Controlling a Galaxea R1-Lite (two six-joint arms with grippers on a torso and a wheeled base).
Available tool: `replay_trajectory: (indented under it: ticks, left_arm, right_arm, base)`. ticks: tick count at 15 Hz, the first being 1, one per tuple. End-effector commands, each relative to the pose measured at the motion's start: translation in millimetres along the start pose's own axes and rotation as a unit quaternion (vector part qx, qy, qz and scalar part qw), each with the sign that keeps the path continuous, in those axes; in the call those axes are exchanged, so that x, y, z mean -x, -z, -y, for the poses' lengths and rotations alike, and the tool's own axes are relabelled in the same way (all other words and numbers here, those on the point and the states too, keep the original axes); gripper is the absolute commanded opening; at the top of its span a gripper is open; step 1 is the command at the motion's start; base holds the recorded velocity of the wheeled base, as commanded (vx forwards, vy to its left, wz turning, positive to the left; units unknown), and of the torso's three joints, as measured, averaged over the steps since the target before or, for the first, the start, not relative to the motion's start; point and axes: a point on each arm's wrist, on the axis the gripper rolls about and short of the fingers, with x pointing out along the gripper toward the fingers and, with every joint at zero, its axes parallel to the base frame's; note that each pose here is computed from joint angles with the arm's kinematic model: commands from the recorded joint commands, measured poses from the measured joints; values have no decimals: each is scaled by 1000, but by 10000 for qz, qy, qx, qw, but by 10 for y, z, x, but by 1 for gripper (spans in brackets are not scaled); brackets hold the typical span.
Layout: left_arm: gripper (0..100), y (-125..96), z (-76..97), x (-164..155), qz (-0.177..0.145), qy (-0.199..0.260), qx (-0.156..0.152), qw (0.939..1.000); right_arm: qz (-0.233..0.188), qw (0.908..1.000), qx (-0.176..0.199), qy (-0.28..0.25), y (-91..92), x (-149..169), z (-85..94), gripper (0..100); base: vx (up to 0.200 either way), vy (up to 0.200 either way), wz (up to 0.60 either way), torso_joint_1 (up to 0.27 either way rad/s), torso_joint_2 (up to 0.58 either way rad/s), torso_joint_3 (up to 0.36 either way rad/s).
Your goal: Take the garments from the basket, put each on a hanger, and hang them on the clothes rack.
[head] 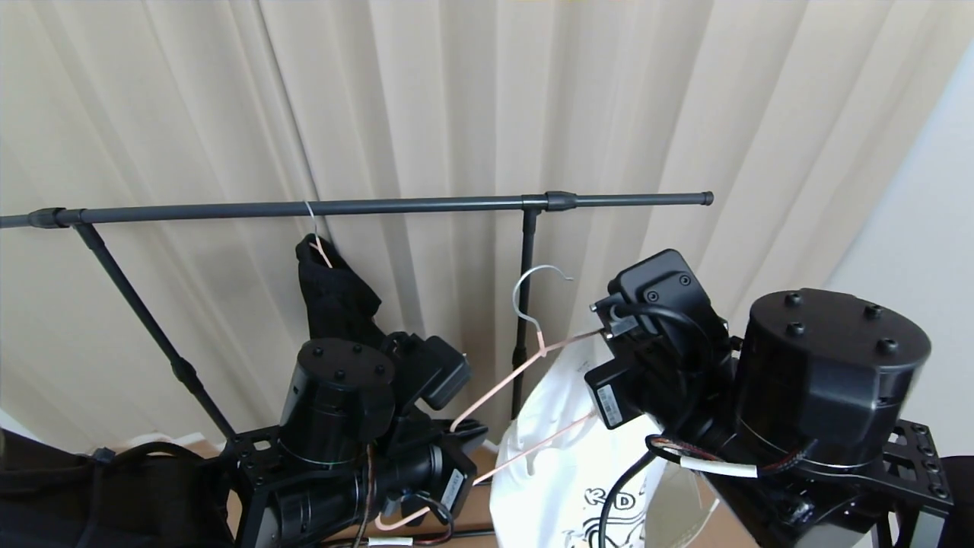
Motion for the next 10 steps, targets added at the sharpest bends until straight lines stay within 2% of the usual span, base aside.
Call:
replay_trajectory:
  ticks: [1,5,10]
  left_arm:
    - [0,-2,0,-11,-11,0,1,10000]
    - [0,-17,-1,-18,12,-1,0,10000]
    - [0,-16,-14,4,34,-23,57,10000]
  right_arm:
    - [193,9997,-103,-145,-45,57,-83,0]
    - [540,9975,-370,-274,-128,113,-165,0]
    - [616,9968,-436,-258,-133,107,-176,0]
  base:
    - [0,0,0,0,0,0]
    - [0,0,0,0,0,0]
    - [0,0,0,0,0,0]
